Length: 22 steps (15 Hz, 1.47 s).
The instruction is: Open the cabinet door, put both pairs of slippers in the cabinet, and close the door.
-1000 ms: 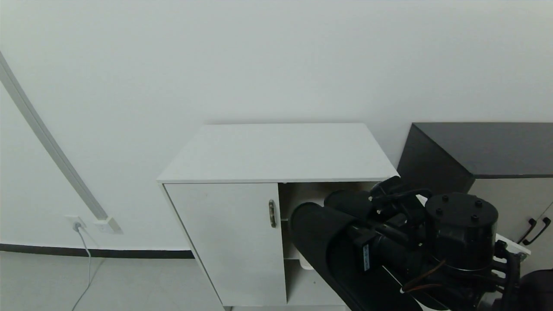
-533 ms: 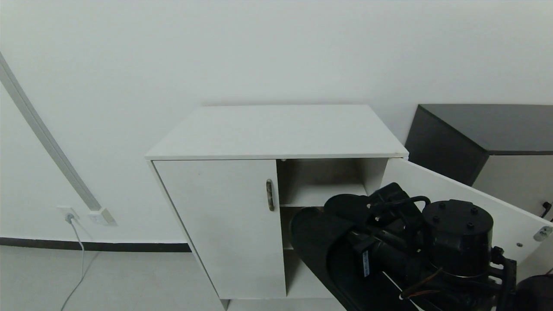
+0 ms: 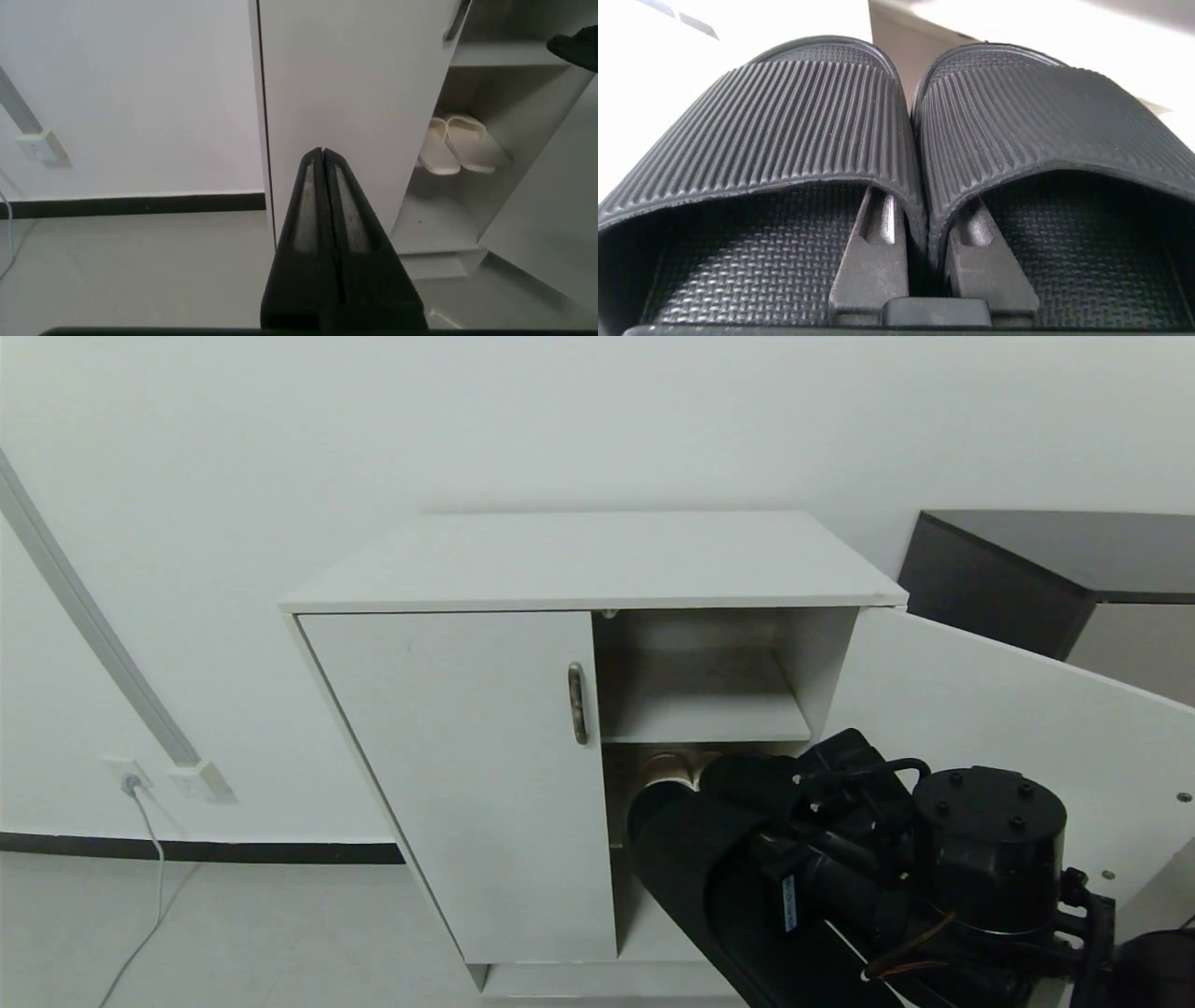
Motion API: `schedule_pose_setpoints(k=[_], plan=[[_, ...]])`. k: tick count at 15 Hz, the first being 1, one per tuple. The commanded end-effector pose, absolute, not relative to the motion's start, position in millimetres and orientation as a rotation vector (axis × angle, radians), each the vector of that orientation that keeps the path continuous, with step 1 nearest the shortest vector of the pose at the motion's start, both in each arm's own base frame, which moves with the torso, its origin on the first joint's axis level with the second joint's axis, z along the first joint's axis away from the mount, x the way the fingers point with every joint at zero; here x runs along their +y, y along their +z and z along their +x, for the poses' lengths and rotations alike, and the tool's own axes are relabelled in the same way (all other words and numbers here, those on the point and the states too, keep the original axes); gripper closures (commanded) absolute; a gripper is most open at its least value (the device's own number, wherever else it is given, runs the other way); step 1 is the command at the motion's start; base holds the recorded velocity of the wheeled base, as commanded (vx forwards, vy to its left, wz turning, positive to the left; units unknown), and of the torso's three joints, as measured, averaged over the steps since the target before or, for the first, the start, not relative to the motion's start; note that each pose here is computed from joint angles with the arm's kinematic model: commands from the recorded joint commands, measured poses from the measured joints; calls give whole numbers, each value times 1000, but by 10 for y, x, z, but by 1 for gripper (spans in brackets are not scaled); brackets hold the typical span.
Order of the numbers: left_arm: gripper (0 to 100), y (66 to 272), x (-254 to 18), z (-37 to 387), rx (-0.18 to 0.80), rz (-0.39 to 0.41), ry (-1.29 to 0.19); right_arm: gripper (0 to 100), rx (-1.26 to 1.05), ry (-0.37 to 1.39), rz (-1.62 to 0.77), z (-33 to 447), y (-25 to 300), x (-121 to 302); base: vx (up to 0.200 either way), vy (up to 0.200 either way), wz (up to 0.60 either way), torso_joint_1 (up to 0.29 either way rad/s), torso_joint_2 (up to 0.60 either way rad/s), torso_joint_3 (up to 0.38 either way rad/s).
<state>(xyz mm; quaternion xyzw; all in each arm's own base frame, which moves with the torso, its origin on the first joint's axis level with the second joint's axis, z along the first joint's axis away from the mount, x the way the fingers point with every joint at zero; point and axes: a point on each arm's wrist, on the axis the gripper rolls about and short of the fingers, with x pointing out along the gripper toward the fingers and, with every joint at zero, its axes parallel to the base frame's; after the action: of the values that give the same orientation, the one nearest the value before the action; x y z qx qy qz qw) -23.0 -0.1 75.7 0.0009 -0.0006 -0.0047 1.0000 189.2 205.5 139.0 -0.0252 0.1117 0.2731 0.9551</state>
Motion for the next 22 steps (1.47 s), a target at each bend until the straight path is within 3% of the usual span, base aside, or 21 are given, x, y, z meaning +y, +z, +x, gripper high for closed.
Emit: schedule_pose_setpoints(k=[1, 12, 19, 22], plan=[[100, 757, -1, -229, 0, 2, -9, 100, 228, 554, -52, 1896, 1382, 2063, 0, 0, 0, -139, 471, 320], [100, 757, -1, -229, 0, 2, -9, 100, 229, 552, -50, 1897, 1379, 2051, 0, 0, 0, -75, 439, 359], [100, 757, -1, -229, 0, 5, -9, 100, 237, 552, -54, 1905, 1353, 2060, 0, 0, 0, -1, 51, 50], [100, 757, -1, -229, 0, 5, -9, 100, 247, 585, -54, 1891, 1339, 2055, 0, 0, -400, 2, 0, 0]])
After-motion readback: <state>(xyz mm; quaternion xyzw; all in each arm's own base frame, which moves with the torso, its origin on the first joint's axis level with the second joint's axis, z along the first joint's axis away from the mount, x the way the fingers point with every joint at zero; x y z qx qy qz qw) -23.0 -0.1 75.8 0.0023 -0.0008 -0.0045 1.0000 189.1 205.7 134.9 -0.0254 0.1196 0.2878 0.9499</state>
